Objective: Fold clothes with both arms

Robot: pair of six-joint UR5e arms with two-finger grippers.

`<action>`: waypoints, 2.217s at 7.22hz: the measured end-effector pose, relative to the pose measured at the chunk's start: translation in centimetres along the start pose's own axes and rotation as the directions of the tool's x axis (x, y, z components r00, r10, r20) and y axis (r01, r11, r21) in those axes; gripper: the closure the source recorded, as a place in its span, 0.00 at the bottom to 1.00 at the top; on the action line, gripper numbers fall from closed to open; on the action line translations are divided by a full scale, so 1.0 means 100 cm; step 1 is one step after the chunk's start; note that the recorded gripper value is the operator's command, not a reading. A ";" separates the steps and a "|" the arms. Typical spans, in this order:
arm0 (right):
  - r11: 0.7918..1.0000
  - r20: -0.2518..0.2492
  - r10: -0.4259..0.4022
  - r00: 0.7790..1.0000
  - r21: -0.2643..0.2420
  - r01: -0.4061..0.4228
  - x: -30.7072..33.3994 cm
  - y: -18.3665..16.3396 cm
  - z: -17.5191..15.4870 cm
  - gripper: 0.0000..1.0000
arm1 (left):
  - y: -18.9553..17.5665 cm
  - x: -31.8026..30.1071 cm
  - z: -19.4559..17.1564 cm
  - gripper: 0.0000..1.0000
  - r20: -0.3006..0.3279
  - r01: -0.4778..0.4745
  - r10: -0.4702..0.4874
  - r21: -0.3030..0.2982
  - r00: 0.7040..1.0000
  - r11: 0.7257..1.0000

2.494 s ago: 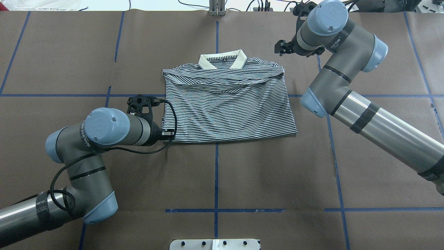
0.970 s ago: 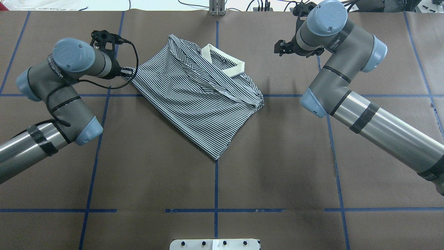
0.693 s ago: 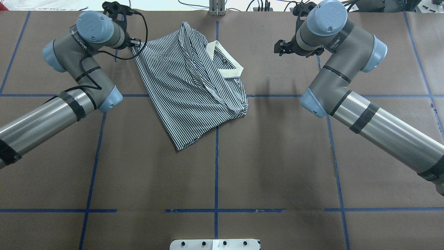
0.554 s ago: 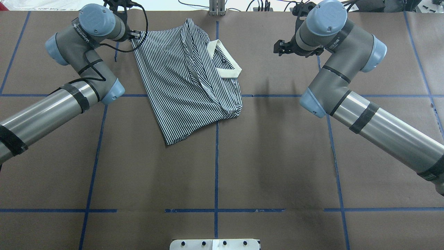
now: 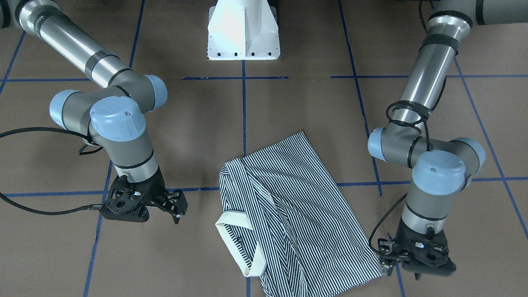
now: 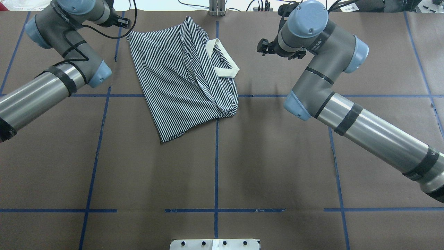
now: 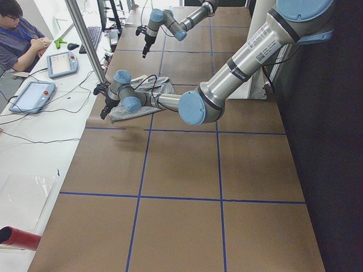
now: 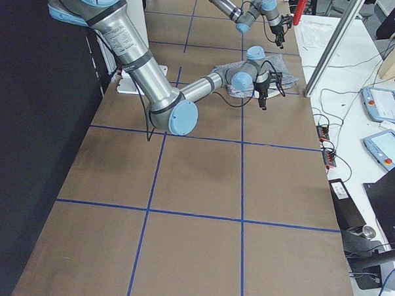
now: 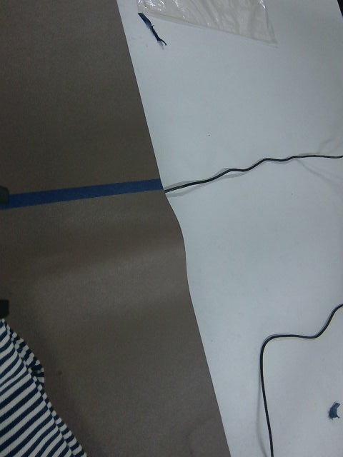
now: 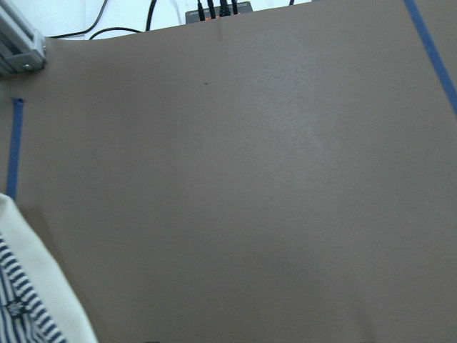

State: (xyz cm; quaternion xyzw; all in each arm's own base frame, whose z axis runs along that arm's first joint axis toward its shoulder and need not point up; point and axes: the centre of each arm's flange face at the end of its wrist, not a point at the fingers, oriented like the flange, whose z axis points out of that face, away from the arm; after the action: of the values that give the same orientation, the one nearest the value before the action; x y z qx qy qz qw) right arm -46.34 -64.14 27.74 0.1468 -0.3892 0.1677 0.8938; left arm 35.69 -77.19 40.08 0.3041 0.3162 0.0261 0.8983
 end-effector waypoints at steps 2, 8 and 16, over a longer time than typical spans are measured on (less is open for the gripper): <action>0.996 0.017 0.087 0.996 0.024 -0.088 -0.062 0.021 0.000 0.30 | 0.010 -0.016 -0.012 0.00 -0.035 -0.030 0.030 -0.001 0.999 1.000; 0.957 -0.007 0.265 0.964 0.125 -0.262 -0.107 0.073 0.044 0.30 | 0.015 -0.017 -0.014 0.00 -0.052 -0.037 0.036 -0.008 0.998 0.999; 0.948 -0.018 0.271 0.962 0.176 -0.263 -0.119 0.091 0.061 0.34 | 0.016 -0.018 -0.014 0.00 -0.053 -0.036 0.035 -0.010 0.998 0.999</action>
State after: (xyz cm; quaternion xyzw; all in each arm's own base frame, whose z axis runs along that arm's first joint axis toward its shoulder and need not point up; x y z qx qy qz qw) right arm -61.68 -60.52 24.05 0.1658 -0.3707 0.3231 0.8548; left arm 33.70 -75.59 41.11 0.3040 0.3342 0.0519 0.8906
